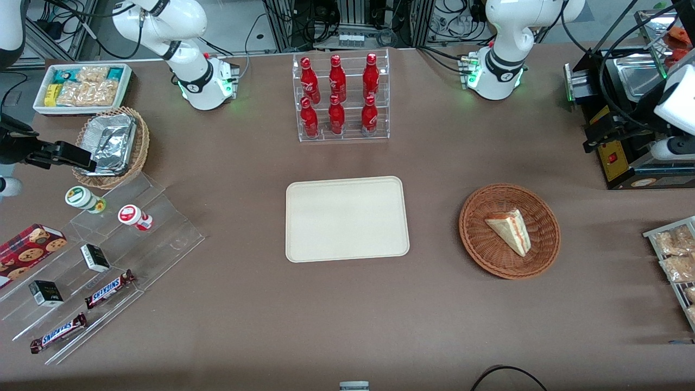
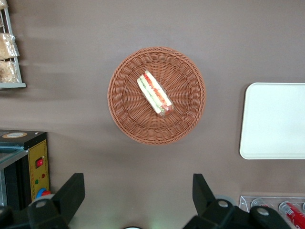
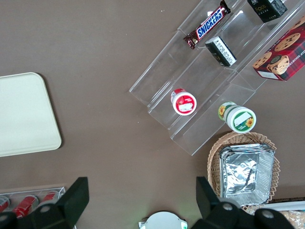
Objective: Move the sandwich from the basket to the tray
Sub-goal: 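Move the left gripper toward the wicker basket with the sandwich, then lower the open left gripper over the wrapped sandwich in the basket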
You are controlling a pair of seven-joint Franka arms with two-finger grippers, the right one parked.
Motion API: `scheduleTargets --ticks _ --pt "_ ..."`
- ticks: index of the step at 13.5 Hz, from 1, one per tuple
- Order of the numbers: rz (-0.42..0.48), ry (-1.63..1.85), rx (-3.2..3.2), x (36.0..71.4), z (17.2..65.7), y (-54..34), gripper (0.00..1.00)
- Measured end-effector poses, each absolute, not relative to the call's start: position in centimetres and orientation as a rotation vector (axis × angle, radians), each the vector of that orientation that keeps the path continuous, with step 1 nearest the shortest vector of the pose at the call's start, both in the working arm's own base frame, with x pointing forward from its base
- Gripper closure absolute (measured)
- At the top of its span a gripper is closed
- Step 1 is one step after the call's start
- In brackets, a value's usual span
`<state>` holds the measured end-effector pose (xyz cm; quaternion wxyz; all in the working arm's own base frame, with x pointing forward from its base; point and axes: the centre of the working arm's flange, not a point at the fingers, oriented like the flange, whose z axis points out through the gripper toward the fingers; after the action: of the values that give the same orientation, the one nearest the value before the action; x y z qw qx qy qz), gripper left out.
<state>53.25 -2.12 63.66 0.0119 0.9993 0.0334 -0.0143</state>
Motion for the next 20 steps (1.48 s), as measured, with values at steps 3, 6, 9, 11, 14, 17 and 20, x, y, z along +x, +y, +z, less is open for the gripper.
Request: scheduleTargets --ticks 3,6,9,11,14,17,20 --pt "-0.043 0.098 3.116 53.2 63.7 -2.3 0.00" --pt "-0.027 0.094 3.115 53.8 63.2 -2.5 0.00" --pt "-0.025 0.089 3.118 55.2 60.1 -2.8 0.00" --pt "0.017 0.130 3.115 56.3 55.8 -3.3 0.00" --pt "0.124 0.345 3.084 56.7 49.3 -4.4 0.00" --pt "0.221 0.598 3.014 55.6 43.5 -5.4 0.00" --pt "0.191 0.768 2.974 54.0 39.5 -5.9 0.00"
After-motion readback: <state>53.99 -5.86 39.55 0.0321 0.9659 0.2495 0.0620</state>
